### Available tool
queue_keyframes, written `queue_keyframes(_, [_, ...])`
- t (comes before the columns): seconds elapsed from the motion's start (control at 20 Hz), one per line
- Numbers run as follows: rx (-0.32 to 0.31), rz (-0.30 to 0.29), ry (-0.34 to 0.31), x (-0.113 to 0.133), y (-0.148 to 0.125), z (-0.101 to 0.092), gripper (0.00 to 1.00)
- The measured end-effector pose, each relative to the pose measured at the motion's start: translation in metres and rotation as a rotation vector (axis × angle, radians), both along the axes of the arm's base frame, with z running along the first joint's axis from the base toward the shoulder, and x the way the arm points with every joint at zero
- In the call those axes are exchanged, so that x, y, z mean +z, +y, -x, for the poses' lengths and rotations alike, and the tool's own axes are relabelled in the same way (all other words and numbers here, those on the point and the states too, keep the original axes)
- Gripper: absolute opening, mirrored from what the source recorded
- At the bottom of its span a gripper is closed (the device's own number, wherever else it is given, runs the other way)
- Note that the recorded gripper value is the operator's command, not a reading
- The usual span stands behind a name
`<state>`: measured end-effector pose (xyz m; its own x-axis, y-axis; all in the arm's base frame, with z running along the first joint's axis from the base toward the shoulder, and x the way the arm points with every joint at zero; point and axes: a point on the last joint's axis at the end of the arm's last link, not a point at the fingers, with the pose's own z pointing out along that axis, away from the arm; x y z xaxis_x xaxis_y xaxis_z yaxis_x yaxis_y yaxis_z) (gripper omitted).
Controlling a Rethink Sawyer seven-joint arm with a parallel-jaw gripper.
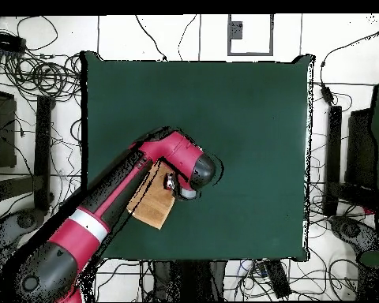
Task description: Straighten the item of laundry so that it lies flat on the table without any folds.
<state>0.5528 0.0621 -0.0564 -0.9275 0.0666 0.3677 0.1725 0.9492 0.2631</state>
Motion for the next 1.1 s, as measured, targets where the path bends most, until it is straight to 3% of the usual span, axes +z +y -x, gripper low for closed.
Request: queue_keyframes(1.1, [-0.042,0.001,0.041,-0.001,-0.045,-0.009,0.00])
